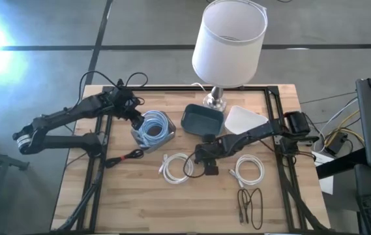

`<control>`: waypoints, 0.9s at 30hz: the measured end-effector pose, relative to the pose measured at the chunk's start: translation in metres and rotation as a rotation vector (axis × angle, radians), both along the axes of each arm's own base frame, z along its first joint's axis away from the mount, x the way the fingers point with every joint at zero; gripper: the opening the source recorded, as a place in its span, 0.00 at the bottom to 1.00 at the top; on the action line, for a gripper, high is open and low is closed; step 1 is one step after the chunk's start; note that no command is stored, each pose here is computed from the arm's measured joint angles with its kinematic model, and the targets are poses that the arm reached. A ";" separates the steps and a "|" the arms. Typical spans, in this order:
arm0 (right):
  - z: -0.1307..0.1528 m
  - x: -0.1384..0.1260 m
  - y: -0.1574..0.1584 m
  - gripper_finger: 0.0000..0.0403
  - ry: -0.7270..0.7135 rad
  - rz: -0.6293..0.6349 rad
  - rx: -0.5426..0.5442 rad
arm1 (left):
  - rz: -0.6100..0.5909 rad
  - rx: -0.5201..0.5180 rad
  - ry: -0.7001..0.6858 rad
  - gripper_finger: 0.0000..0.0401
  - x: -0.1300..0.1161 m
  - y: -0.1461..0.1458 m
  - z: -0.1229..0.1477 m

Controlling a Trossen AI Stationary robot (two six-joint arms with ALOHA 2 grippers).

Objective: Pick & Place USB Port
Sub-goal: Put the top right black USB cable into the blue bin

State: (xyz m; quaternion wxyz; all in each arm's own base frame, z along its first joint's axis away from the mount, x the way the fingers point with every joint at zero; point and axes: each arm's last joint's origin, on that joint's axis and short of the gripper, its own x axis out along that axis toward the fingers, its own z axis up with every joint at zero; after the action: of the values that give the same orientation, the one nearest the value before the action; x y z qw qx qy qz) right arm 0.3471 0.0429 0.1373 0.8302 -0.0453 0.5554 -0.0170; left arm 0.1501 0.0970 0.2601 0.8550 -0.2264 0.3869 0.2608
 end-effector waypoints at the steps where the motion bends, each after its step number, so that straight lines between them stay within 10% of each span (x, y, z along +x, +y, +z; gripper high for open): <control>1: -0.001 0.000 0.000 0.42 0.002 0.000 0.000 | 0.000 0.002 -0.003 0.38 0.000 0.000 0.000; 16: 0.002 0.000 0.003 0.06 0.015 0.037 0.099 | 0.000 0.010 -0.016 0.38 0.001 0.001 0.001; 27: 0.059 0.013 0.005 0.08 -0.057 0.075 0.085 | 0.000 0.012 -0.019 0.38 0.001 0.001 0.001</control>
State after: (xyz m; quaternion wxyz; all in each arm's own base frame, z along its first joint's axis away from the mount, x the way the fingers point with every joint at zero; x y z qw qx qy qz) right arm 0.3602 0.0478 0.1966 0.8469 -0.0301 0.5296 0.0365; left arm 0.1516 0.0980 0.2613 0.8600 -0.2235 0.3774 0.2609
